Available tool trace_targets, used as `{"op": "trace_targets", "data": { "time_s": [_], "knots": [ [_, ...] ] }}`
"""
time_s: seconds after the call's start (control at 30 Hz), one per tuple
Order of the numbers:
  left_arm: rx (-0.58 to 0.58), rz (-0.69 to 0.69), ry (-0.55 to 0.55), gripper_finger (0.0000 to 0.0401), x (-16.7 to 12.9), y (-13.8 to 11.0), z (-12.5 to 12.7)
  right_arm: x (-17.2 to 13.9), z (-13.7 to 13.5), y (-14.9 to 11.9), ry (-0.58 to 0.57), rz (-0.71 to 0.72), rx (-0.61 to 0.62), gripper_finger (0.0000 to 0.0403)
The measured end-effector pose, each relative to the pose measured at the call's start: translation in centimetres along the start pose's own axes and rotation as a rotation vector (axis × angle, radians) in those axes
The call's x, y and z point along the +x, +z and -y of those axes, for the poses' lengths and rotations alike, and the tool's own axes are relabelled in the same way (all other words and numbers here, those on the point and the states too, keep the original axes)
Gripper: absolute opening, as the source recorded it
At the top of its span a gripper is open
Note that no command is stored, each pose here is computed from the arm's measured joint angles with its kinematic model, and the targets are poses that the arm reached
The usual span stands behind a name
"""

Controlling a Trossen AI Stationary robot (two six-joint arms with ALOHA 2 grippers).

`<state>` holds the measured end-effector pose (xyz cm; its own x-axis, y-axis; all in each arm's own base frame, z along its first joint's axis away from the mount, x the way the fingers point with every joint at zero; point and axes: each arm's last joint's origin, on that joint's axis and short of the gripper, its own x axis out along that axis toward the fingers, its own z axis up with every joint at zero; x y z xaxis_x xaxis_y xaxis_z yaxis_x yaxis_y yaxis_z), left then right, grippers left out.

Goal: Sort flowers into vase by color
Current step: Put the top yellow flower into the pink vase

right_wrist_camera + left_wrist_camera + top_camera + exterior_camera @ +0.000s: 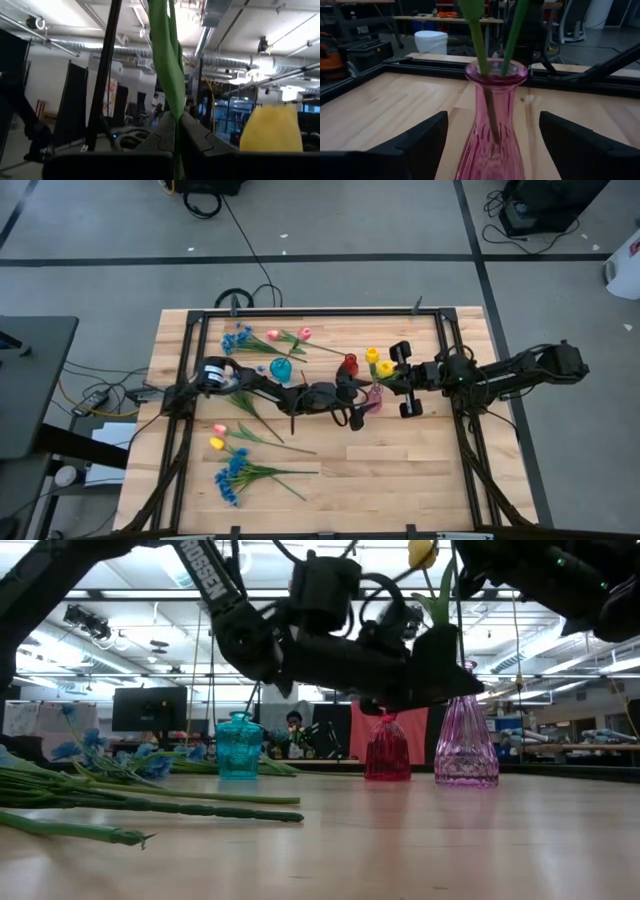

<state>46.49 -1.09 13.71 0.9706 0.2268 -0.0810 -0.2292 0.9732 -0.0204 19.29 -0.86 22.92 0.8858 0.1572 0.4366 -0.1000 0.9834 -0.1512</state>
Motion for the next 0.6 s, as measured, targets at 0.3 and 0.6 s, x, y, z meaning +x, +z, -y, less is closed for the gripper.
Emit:
{"op": "trace_targets", "data": {
  "time_s": [0.3,0.6],
  "knots": [
    [0.008,0.027,0.037,0.0245,0.7,0.4,-0.6,-0.2,0.0,-0.9,-0.018,-0.085,0.018,0.0018],
    [-0.001,0.06,0.04,0.0141,0.7,0.7,-0.8,-0.4,0.0,-1.9,-0.046,-0.185,0.051,0.0018]
  ]
}}
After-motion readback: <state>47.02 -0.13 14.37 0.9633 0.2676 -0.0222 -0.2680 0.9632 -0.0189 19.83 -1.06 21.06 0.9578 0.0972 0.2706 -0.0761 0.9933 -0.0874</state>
